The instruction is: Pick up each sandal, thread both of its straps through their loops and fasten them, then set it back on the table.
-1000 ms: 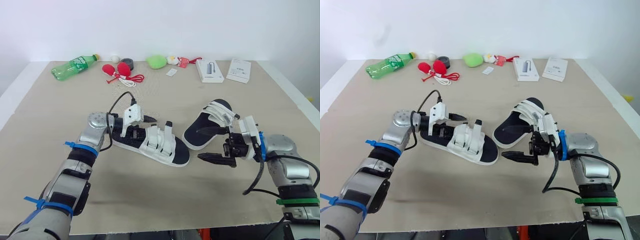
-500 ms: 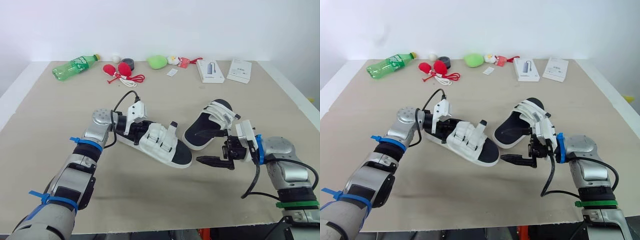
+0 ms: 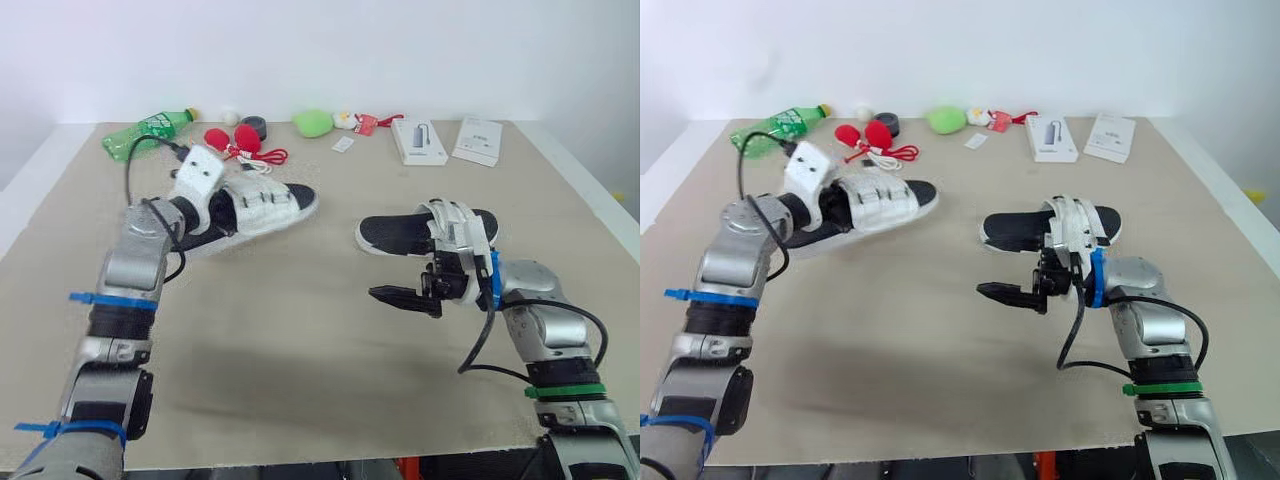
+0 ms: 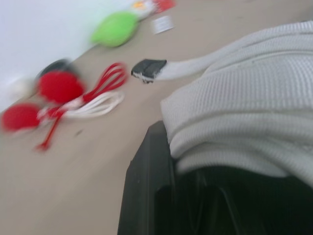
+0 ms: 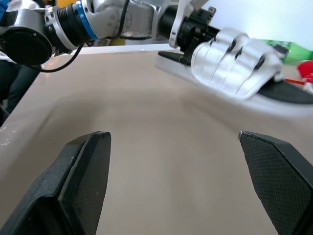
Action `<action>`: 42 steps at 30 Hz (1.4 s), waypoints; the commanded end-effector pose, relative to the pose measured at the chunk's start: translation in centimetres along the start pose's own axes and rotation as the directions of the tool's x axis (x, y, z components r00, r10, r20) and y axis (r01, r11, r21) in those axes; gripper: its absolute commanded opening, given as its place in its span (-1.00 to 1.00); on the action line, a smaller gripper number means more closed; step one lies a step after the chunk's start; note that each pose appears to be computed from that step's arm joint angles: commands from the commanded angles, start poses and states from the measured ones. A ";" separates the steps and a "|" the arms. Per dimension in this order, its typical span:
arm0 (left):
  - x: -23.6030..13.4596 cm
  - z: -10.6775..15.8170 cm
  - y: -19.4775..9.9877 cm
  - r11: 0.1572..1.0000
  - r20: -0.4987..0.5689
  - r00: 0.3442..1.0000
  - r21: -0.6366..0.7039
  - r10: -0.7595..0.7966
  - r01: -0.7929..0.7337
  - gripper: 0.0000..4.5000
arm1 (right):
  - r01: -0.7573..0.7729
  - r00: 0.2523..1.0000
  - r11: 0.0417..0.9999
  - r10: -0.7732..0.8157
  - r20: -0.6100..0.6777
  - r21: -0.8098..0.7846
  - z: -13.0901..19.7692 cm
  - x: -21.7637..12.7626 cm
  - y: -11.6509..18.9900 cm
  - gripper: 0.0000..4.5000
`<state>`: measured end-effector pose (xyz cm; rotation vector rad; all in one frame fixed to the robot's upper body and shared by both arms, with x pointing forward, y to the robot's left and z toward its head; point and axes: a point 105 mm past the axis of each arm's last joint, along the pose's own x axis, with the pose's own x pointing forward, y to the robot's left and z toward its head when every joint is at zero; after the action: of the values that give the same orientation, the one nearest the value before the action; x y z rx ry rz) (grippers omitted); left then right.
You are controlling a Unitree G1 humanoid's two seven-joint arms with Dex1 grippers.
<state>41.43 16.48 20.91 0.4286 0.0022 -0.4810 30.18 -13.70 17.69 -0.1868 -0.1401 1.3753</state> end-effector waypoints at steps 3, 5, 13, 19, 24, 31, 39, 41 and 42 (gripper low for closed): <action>-4.4 -1.6 6.0 0.851 -0.160 0.857 -0.126 0.490 -0.510 -0.99 | -0.043 0.999 0.998 0.043 0.014 -0.042 0.4 1.5 -0.4 1.00; -4.9 -2.8 6.0 0.796 -0.212 0.807 -0.158 0.551 -0.585 -0.99 | -0.052 0.998 0.998 0.053 0.016 -0.047 0.3 1.9 -0.7 1.00; -5.4 -6.5 6.7 0.671 -0.352 0.678 -0.162 0.646 -0.724 -0.99 | -0.080 0.997 0.995 0.081 0.016 -0.059 0.2 2.8 -1.0 1.00; -4.5 -6.4 6.6 0.682 -0.316 0.701 -0.190 0.639 -0.707 -0.46 | -0.085 0.996 0.995 0.085 0.006 -0.057 -0.2 2.8 -1.2 1.00; -4.0 -5.4 6.5 0.720 -0.272 0.735 -0.170 0.622 -0.672 0.37 | -0.081 0.997 0.995 0.081 -0.002 -0.050 -0.5 2.6 -1.3 1.00; -4.7 -3.7 4.9 0.780 -0.213 0.818 -0.250 0.534 -0.574 0.98 | -0.071 0.997 0.997 0.070 -0.009 -0.037 -0.8 2.4 -1.4 1.00; -7.6 -4.2 5.1 0.819 -0.235 0.829 -0.168 0.507 -0.549 0.98 | -0.070 0.998 0.997 0.070 -0.012 -0.029 -1.1 2.4 -1.3 1.00; -8.1 -4.6 5.4 0.823 -0.248 0.824 -0.137 0.510 -0.551 0.98 | -0.070 0.997 0.997 0.070 -0.013 -0.030 -1.1 2.4 -1.4 1.00; -8.4 -4.5 5.5 0.832 -0.239 0.827 -0.109 0.509 -0.544 0.98 | -0.070 0.997 0.997 0.070 -0.014 -0.031 -1.1 2.4 -1.4 1.00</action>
<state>37.33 26.19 17.90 0.2333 0.1816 0.1201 32.11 -11.65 16.05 -0.2062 -0.1108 1.4423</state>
